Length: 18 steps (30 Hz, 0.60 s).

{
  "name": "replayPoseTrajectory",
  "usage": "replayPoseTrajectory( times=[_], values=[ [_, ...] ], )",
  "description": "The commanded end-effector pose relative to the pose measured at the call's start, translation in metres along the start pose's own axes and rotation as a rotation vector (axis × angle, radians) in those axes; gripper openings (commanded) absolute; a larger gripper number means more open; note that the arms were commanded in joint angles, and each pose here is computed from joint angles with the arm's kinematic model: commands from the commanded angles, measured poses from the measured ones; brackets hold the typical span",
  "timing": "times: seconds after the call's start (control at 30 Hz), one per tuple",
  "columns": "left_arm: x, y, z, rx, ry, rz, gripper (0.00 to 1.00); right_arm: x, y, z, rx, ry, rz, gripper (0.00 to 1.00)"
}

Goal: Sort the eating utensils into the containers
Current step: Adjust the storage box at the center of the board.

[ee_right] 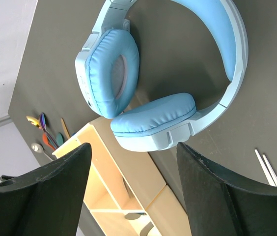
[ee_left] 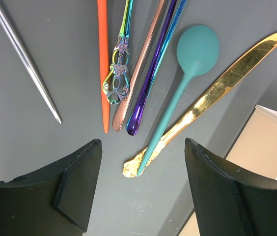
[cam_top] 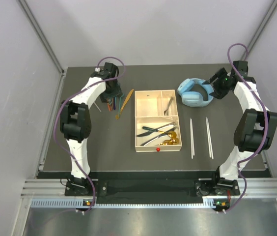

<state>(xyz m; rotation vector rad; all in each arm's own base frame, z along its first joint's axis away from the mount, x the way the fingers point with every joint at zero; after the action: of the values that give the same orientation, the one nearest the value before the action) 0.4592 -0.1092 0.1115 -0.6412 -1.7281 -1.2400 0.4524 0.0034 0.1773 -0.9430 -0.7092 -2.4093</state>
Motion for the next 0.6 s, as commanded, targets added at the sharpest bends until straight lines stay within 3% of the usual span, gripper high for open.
replayPoseTrajectory(
  times=[0.0, 0.57],
  values=[
    [0.0272, 0.0186, -0.0053, 0.025, -0.045, -0.083, 0.73, 0.0174, 0.0159, 0.0168, 0.019, 0.062, -0.068, 0.70],
    [0.0290, 0.0206, -0.0056, 0.026, -0.047, -0.092, 0.73, 0.0152, 0.0166, 0.0173, 0.012, 0.064, -0.065, 0.70]
  ],
)
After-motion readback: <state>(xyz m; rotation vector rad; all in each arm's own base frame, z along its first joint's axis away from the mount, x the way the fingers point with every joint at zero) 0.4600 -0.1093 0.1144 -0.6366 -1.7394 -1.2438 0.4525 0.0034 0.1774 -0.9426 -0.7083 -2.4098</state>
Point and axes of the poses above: each gripper's point midway between its finger pads, its own x axis back along the fingers, its own z axis along the line the jaws close on, y = z × x, the point moved 2 cm from there along x, back along the fingers
